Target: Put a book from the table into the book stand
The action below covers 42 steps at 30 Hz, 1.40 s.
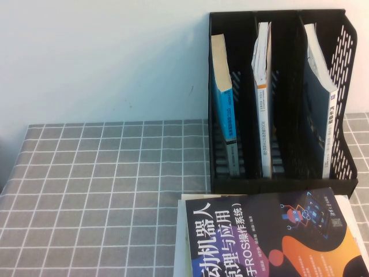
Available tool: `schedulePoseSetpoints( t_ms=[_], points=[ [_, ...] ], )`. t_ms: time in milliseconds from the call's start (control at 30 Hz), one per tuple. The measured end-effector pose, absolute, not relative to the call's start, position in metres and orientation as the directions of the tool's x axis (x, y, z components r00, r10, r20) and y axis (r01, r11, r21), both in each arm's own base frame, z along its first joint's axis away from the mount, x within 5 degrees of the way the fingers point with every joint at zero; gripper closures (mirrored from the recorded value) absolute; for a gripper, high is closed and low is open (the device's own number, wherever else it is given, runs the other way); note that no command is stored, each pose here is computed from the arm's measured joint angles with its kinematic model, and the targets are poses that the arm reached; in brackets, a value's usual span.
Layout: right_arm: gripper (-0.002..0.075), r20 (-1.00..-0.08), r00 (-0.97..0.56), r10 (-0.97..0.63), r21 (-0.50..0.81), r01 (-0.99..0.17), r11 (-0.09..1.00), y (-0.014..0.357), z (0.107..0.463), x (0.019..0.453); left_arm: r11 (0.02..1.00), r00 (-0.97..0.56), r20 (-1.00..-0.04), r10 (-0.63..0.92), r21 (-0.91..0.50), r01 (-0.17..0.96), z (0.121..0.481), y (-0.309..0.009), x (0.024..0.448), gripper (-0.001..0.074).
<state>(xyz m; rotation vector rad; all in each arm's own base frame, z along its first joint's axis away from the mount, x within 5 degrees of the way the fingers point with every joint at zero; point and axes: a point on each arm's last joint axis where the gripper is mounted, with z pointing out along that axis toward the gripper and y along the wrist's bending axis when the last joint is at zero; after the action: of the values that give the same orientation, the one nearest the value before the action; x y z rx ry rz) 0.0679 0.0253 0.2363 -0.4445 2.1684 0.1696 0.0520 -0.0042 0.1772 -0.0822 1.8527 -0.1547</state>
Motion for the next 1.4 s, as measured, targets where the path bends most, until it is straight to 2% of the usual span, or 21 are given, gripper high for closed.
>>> schedulePoseSetpoints(
  t_ms=[233, 433, 567, 700, 800, 1400],
  points=[
    [0.0729, -0.814, -0.528, -0.240, -0.039, -0.363, 0.931, 0.025, 0.235, 0.068, 0.989, -0.284, -0.949, -0.137, -0.149, 0.023, 0.177, -0.004, 0.052, 0.0734],
    [0.0729, -0.940, -0.274, -0.205, -0.148, -0.214, 0.965, 0.012, 0.231, 0.067, 0.988, -0.284, -0.949, -0.138, -0.151, 0.023, 0.177, -0.004, 0.052, 0.0734],
    [0.0729, -0.963, -0.180, -0.201, -0.185, -0.101, 0.977, 0.004, 0.210, 0.057, 0.988, -0.284, -0.949, -0.138, -0.151, 0.023, 0.177, -0.004, 0.052, 0.0734],
    [0.0729, -0.960, -0.212, -0.183, -0.178, -0.044, 0.983, 0.001, 0.181, 0.055, 0.988, -0.284, -0.949, -0.139, -0.151, 0.023, 0.177, -0.004, 0.052, 0.0734],
    [0.0729, -0.937, -0.318, -0.142, -0.134, -0.048, 0.990, 0.001, 0.169, 0.052, 0.988, -0.282, -0.949, -0.142, -0.155, 0.023, 0.177, -0.004, 0.052, 0.0734],
    [0.0729, -0.938, -0.325, -0.119, -0.112, -0.040, 0.993, 0.000, 0.169, 0.051, 0.988, -0.282, -0.949, -0.143, -0.155, 0.023, 0.177, -0.004, 0.052, 0.0734]
  ],
)
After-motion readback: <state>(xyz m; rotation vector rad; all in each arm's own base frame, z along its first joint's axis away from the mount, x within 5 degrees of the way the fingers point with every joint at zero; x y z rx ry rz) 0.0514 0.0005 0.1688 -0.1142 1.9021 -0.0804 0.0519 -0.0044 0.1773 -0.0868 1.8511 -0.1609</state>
